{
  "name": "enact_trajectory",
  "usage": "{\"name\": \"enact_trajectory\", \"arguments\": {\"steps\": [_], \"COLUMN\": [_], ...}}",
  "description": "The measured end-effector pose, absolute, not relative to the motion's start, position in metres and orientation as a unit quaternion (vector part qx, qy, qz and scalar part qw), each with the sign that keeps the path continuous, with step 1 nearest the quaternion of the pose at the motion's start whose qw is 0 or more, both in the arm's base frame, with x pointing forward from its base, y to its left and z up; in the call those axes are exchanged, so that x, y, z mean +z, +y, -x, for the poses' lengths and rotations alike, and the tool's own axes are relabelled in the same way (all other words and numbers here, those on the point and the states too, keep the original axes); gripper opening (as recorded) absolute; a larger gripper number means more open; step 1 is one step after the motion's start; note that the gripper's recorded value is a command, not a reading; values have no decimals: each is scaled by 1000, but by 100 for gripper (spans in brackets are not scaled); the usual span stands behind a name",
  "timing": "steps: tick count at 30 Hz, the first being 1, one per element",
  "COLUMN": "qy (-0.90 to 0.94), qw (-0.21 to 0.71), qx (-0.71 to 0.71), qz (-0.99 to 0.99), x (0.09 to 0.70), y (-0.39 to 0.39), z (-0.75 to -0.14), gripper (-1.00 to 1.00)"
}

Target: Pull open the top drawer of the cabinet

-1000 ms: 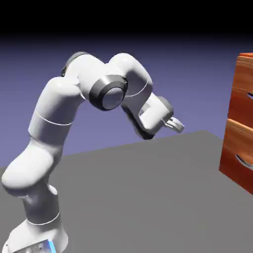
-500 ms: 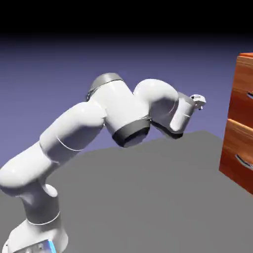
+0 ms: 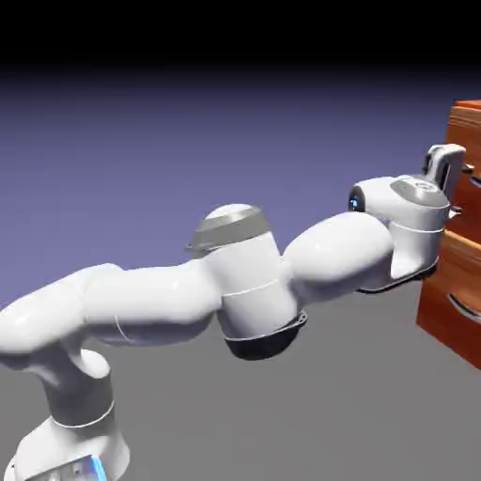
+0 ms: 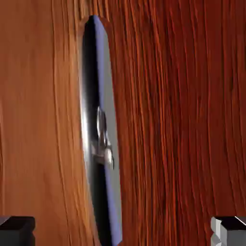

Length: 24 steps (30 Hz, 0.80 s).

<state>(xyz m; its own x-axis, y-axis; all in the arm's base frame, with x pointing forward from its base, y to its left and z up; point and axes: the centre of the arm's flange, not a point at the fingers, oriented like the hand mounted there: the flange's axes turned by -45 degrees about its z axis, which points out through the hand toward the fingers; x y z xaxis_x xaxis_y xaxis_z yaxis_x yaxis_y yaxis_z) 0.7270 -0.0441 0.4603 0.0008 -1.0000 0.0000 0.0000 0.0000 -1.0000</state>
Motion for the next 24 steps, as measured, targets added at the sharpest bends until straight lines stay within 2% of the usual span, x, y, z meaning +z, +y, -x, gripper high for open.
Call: {"name": "enact_trajectory", "arguments": {"steps": [9, 10, 24], "qy": [500, 500, 500], "qw": [500, 500, 500], "qx": [-499, -500, -500], "qz": [500, 500, 500], "x": [461, 460, 460], "y": [-44, -44, -44], "z": [-774, -777, -714], "gripper": [0, -100, -100]}}
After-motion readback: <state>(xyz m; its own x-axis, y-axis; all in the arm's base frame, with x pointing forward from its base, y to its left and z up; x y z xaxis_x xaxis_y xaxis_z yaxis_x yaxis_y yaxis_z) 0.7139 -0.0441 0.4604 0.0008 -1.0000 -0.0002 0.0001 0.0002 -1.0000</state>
